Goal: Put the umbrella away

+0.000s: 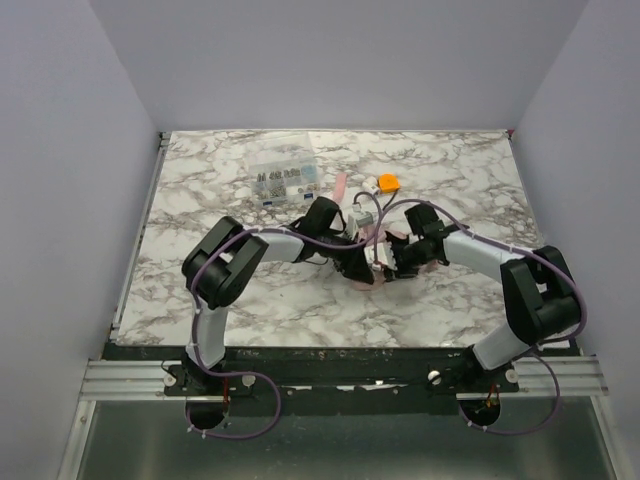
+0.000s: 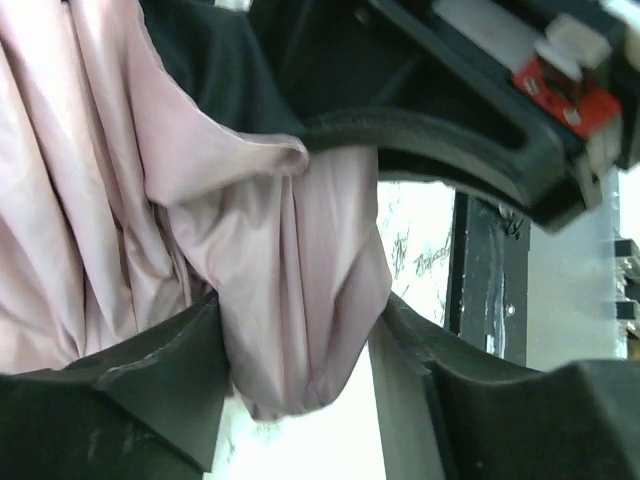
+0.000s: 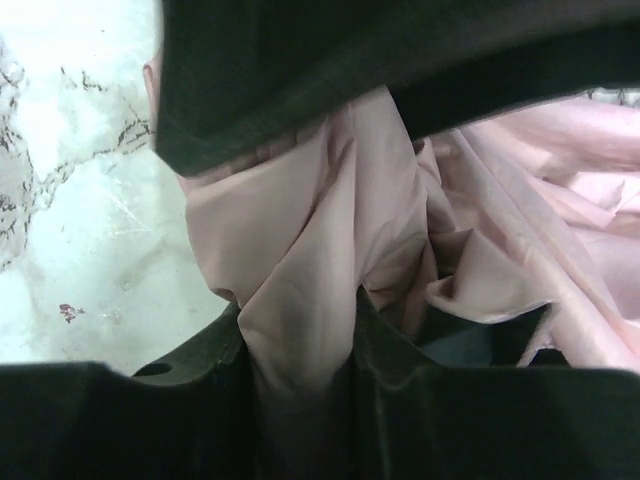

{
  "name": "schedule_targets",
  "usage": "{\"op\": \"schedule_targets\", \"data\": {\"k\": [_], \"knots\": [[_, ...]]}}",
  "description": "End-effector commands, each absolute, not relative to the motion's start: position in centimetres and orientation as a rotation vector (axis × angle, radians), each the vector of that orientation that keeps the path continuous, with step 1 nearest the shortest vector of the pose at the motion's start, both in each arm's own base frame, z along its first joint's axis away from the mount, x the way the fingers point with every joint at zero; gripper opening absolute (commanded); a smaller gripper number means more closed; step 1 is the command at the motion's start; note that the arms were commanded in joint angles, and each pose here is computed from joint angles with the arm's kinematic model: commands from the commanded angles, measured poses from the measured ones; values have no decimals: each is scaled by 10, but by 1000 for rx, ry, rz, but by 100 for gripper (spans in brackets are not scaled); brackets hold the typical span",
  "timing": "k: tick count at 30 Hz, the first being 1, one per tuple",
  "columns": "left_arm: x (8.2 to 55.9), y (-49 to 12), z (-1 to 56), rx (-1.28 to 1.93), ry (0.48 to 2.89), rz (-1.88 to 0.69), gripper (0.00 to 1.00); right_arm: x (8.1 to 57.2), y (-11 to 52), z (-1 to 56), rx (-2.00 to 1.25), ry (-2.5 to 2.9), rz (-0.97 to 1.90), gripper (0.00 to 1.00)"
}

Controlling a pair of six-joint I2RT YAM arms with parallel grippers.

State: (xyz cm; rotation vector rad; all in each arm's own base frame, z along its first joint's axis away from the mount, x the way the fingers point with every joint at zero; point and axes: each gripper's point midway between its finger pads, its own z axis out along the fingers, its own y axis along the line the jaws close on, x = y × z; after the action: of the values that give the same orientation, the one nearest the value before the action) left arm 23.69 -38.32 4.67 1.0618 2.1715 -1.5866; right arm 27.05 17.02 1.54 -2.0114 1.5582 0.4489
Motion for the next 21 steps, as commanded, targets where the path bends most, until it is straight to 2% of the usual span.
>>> {"op": "schedule_targets", "data": {"k": [1,4,9,12,13,14,16,21], "knots": [[194,-344,30,929,2438,-1548,59,213,118,-30,-2220,1868,580,20],[211,-347,61,955,2239,-1485,60,199,122,-27,-2215,1917,716,20],[220,-327,78,960,2014,-1264,61,181,129,-19,-2187,1987,922,19],[213,-302,96,937,1714,-1098,61,172,135,-13,-2157,2023,1072,19],[213,-295,113,915,1560,-1017,70,168,136,-12,-2142,2052,1127,19],[206,-285,113,903,1492,-959,80,165,136,-12,-2136,2079,1170,19],[201,-276,121,895,1395,-887,95,163,137,-15,-2112,2138,1221,19],[191,-297,112,1085,1339,-762,99,164,141,-25,-2069,2297,1202,18]]}}
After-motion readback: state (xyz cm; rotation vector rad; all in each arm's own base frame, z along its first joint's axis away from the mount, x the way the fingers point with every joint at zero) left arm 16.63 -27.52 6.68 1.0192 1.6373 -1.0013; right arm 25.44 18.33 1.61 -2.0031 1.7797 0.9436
